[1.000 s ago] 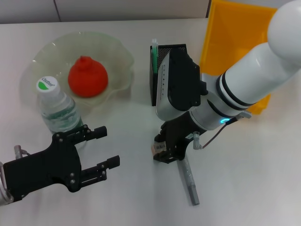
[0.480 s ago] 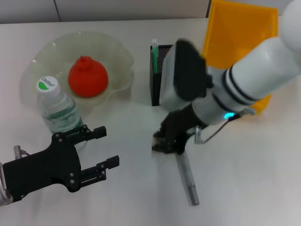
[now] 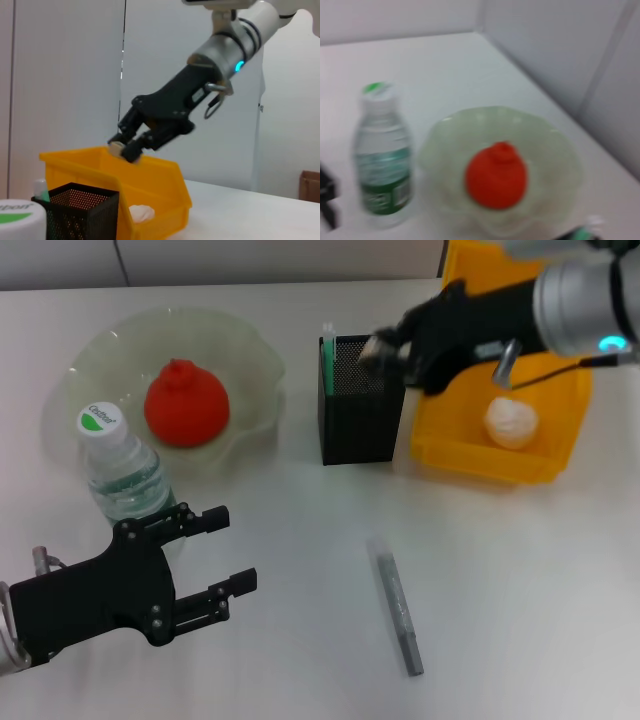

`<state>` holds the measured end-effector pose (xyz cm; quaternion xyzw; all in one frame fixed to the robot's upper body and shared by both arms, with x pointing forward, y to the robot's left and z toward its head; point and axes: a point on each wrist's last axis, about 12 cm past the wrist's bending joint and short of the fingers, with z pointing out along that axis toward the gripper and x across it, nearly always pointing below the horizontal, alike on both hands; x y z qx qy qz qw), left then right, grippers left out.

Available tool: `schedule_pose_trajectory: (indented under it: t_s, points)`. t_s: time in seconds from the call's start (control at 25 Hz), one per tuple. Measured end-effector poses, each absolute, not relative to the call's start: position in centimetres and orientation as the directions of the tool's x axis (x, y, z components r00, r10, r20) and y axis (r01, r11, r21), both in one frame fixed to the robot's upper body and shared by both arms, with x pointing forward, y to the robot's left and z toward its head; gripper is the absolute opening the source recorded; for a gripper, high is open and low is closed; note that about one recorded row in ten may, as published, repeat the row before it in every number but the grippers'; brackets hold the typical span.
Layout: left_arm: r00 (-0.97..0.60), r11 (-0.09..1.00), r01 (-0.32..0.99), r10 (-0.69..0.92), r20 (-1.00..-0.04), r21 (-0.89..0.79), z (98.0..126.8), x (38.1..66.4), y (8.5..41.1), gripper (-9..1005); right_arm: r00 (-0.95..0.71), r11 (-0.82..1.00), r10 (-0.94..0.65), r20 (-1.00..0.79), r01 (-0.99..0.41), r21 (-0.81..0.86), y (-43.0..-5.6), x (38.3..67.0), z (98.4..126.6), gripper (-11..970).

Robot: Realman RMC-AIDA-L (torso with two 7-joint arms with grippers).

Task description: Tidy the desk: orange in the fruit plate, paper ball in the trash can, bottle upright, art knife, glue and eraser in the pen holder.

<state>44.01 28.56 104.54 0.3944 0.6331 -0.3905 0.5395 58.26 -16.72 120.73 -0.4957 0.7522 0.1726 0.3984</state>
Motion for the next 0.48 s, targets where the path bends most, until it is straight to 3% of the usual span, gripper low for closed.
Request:
schedule_pose_trajectory:
  t_s: [0.48]
  points:
    - [-0.106,0.387,0.920,0.081,-0.991,-0.067,104.5,44.1,28.5,695,-0.291,0.513,-0.591,-0.752,-0.855,-0.073,-15.4,62.0,117.4,259]
